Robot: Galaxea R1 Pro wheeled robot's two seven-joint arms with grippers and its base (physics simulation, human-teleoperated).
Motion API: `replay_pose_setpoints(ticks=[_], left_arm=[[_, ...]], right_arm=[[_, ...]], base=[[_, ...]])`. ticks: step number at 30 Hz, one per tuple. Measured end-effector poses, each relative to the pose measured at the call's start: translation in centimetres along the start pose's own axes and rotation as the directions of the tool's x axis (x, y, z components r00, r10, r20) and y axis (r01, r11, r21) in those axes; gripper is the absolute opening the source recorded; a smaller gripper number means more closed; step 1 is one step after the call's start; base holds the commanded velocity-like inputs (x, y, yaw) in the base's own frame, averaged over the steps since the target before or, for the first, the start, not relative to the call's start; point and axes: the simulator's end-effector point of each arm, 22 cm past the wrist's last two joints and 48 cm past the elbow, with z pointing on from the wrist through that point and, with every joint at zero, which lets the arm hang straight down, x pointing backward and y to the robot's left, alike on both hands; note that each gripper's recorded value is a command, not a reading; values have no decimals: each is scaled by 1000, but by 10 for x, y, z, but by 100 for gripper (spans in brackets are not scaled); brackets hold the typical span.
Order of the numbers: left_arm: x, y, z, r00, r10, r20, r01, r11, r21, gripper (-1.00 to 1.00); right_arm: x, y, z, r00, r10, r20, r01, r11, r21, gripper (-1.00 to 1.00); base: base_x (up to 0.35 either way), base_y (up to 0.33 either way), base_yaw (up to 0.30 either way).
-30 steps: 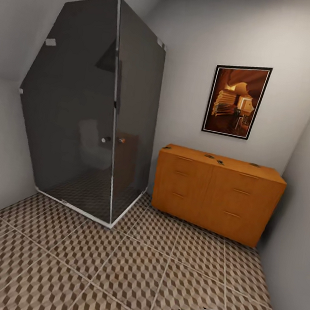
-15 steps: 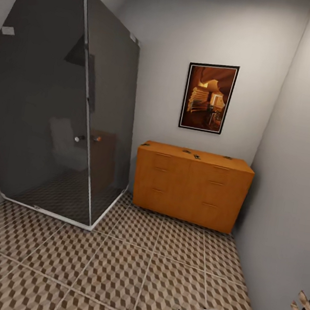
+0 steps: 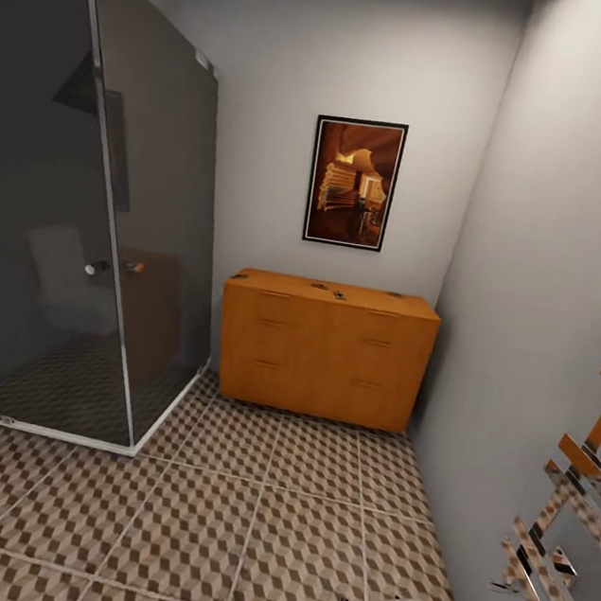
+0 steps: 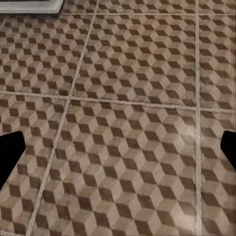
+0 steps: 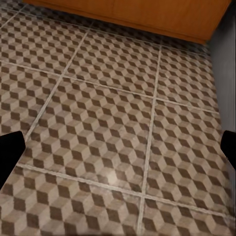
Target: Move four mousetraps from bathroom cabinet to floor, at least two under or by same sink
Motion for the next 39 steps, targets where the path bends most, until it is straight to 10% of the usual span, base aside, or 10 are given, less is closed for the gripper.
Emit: replay_pose_setpoints(ticks=[18,39], left_arm=[[0,0,0,1000,0,0,0,1000,0,100],[0,0,0,1000,1,0,-1,1000,0,100]], right_arm=[[0,0,0,1000,0,0,0,1000,0,100],[0,0,0,1000,0,0,0,1000,0,100]], base=[[0,0,-274],[0,0,-25]])
